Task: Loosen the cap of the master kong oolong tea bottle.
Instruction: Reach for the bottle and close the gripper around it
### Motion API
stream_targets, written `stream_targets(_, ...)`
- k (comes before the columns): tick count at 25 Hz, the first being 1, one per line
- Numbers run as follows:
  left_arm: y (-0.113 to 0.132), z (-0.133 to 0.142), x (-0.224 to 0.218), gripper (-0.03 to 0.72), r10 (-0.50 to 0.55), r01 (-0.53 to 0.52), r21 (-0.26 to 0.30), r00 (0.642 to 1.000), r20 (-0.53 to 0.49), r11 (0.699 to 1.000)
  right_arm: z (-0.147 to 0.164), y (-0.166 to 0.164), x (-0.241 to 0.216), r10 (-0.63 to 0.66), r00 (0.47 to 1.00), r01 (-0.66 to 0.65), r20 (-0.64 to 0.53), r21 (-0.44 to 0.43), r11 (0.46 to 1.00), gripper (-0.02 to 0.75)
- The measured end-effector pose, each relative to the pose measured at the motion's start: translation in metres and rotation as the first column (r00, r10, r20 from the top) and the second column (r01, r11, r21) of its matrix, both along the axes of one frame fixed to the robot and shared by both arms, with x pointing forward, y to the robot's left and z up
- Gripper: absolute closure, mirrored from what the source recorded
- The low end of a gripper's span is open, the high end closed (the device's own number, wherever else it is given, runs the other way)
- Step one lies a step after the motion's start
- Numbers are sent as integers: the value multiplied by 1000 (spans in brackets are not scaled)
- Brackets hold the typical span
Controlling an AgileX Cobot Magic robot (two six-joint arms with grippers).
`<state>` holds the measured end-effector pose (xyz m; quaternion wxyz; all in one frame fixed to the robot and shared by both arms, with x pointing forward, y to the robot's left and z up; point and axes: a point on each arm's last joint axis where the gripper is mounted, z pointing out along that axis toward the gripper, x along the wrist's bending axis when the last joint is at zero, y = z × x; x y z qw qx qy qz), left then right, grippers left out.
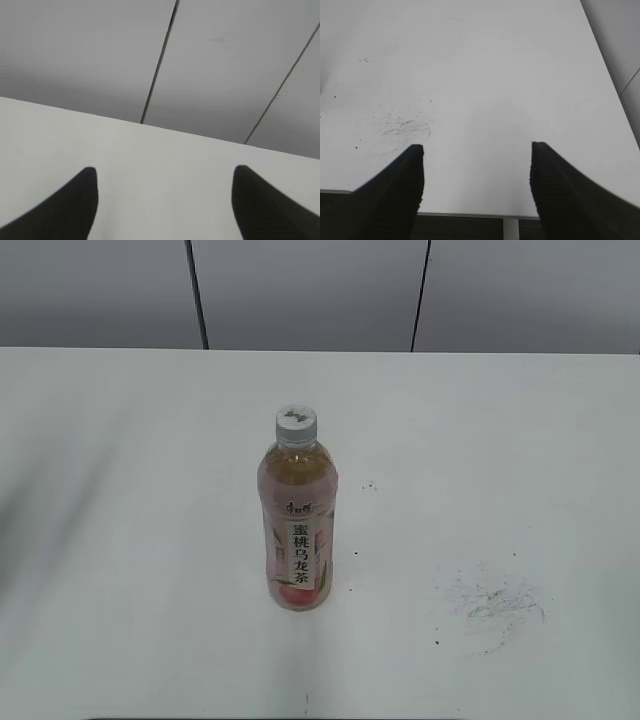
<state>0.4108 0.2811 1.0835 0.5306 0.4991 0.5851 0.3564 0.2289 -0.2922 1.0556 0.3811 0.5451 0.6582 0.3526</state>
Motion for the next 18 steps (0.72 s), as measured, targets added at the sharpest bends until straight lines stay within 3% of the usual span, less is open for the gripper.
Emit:
stream_targets(4, -1, -21, 34, 192, 34, -34, 16, 999, -18, 999, 0, 0, 0, 0, 1000, 0, 0, 0, 1000, 236)
stream_targets(6, -4, -26, 47, 193, 30, -32, 54, 999, 28, 998, 0, 0, 0, -1, 1000, 1, 0, 1, 1000, 236)
stream_targets(11, -20, -55, 71, 195, -55, 38, 165, 994, 99, 986, 0, 0, 0, -1, 1000, 1, 0, 3, 1000, 236)
stream_targets(18, -32, -111, 79, 196, -135, 105, 221, 983, 125, 970, 0, 0, 0, -2, 1000, 2, -1, 4, 1000, 236)
